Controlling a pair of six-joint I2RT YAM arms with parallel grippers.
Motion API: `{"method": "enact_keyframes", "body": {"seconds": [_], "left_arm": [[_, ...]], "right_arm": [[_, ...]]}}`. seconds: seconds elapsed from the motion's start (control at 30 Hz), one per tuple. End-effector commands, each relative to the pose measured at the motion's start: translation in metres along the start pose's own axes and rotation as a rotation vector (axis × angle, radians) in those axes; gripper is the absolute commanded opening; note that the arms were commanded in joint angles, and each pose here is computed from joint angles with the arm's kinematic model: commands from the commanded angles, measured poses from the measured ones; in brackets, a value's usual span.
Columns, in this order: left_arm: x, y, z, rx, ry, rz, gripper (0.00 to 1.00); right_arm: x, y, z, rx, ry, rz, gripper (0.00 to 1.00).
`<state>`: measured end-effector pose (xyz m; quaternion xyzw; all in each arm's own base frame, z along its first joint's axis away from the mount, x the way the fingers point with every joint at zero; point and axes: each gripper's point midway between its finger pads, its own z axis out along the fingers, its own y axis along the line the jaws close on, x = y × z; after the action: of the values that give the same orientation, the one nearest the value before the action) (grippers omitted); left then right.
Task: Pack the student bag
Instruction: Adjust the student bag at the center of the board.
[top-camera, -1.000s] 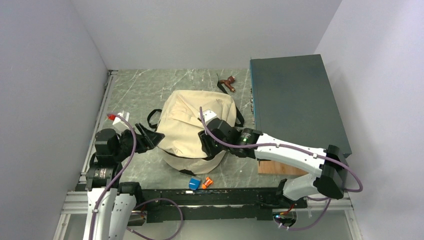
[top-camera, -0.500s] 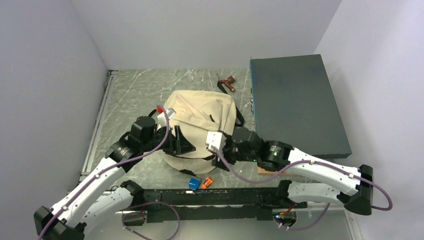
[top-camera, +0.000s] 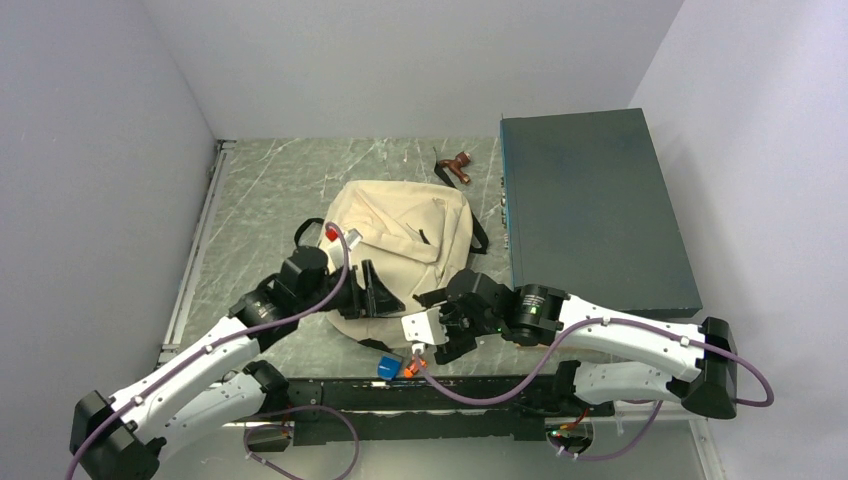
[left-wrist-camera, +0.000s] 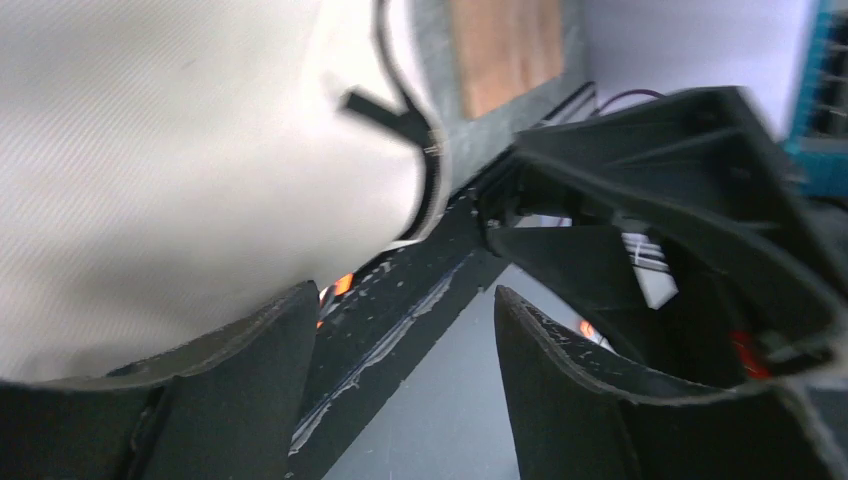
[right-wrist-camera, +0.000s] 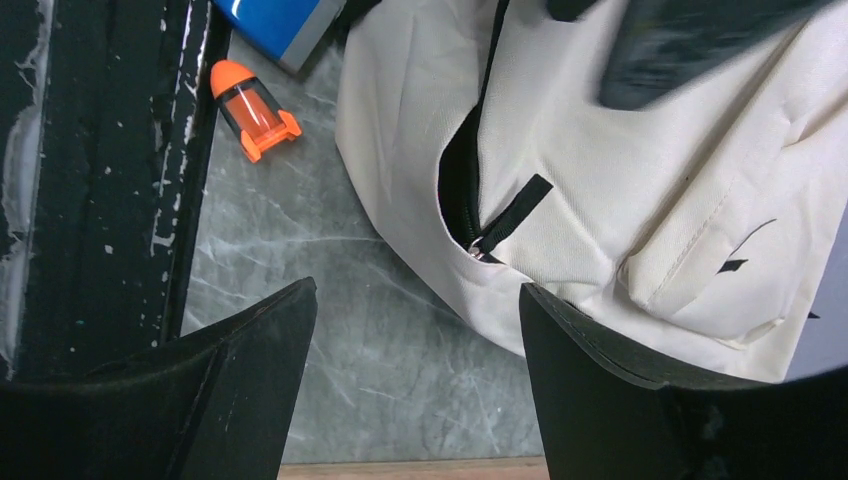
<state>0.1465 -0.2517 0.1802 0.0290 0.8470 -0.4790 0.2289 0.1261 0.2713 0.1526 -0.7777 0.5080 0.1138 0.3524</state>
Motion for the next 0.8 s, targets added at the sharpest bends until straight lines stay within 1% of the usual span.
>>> {"method": "enact_keyframes", "body": {"seconds": [0.0, 0.07, 0.13, 0.27, 0.37, 0.4, 0.5, 0.53, 0.6, 0.67, 0.77], "left_arm": [[0.001, 0.032, 0.016, -0.079, -0.064, -0.102, 0.67], [-0.001, 0.056, 0.021, -0.171, -0.085, -0.095, 0.61], [-0.005, 0.08, 0.024, -0.24, -0.101, -0.108, 0.56], [-0.005, 0.117, 0.025, -0.283, -0.103, -0.181, 0.47], [-0.007, 0.134, 0.021, -0.318, -0.122, -0.209, 0.44], [-0.008, 0.133, 0.02, -0.304, -0.126, -0.203, 0.45], [-0.017, 0.112, 0.021, -0.22, -0.121, -0.122, 0.54], [-0.02, 0.105, 0.021, -0.198, -0.117, -0.103, 0.56], [-0.024, 0.095, 0.018, -0.172, -0.124, -0.069, 0.58], [-0.027, 0.087, 0.015, -0.143, -0.146, -0.047, 0.63], [-0.029, 0.091, 0.011, -0.17, -0.17, -0.063, 0.67]], "right_arm": [[-0.003, -0.014, 0.016, 0.037, 0.031, -0.104, 0.74], [0.0, -0.021, 0.022, 0.068, 0.061, -0.111, 0.73], [0.004, -0.022, 0.026, 0.061, 0.088, -0.118, 0.73], [0.009, -0.024, 0.031, 0.064, 0.124, -0.131, 0.72], [0.009, -0.032, 0.028, 0.102, 0.15, -0.121, 0.72], [0.008, -0.037, 0.026, 0.131, 0.158, -0.104, 0.72], [0.012, -0.053, 0.012, 0.249, 0.167, -0.055, 0.74], [0.011, -0.056, 0.005, 0.276, 0.163, -0.035, 0.75], [0.006, -0.059, -0.007, 0.305, 0.133, -0.004, 0.75], [-0.006, -0.06, -0.019, 0.321, 0.081, 0.008, 0.76], [-0.028, -0.063, -0.035, 0.336, 0.021, 0.021, 0.76]]}}
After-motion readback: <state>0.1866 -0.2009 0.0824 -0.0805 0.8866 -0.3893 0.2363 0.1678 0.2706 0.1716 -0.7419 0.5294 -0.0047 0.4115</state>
